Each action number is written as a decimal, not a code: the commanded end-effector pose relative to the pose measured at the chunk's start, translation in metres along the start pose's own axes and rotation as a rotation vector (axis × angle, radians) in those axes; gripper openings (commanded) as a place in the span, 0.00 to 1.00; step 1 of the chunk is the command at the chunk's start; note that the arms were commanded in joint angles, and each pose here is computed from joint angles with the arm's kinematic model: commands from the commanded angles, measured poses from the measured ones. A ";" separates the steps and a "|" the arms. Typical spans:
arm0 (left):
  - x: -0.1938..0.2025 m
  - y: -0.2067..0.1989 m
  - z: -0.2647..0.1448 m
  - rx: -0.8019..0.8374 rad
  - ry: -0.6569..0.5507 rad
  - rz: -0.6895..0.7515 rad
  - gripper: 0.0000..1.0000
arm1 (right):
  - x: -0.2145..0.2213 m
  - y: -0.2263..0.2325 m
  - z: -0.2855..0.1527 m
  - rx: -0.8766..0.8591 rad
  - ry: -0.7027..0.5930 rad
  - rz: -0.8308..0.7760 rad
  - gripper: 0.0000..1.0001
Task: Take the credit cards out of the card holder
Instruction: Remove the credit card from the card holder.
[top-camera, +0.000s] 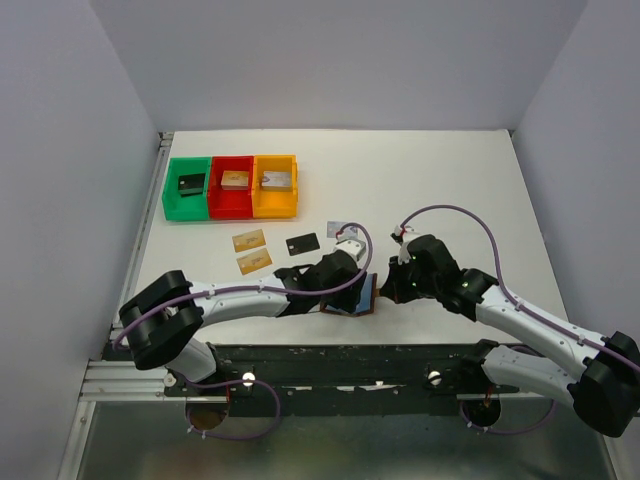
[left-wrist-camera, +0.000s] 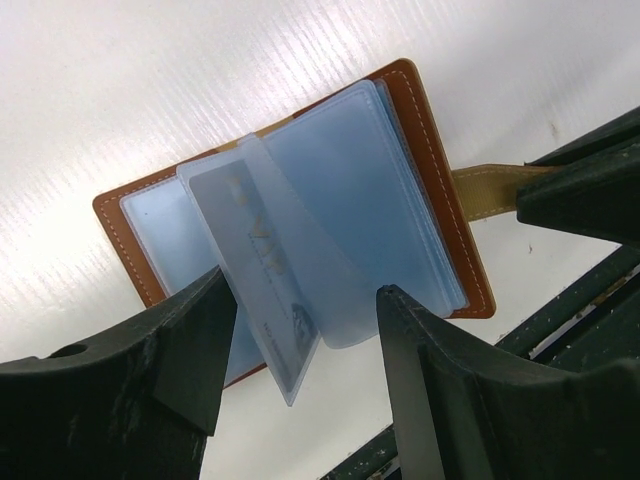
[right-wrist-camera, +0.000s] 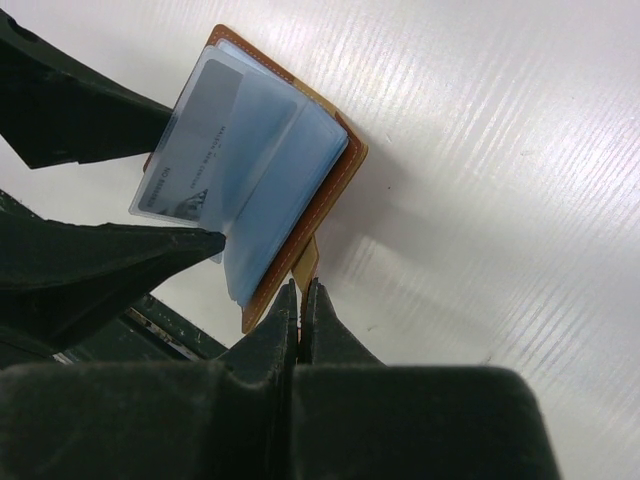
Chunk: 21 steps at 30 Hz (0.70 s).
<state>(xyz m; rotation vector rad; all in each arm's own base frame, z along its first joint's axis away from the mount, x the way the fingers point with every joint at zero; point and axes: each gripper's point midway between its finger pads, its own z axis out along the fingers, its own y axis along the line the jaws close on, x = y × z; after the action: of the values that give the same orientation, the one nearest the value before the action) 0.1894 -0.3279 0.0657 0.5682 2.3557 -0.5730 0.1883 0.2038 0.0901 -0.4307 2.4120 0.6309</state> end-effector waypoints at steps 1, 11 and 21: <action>-0.003 -0.010 0.000 0.008 0.002 0.045 0.70 | 0.003 -0.004 -0.001 0.013 -0.001 0.014 0.00; 0.001 -0.025 0.009 0.040 0.037 0.086 0.71 | 0.004 -0.007 -0.002 0.034 -0.003 0.033 0.24; 0.001 -0.026 0.011 0.033 0.045 0.091 0.71 | 0.004 -0.011 -0.005 0.054 -0.014 0.040 0.47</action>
<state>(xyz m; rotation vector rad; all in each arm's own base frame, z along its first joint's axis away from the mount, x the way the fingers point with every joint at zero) 0.1828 -0.3497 0.0604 0.6754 2.3568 -0.5580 0.1885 0.2015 0.0933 -0.3877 2.4044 0.6317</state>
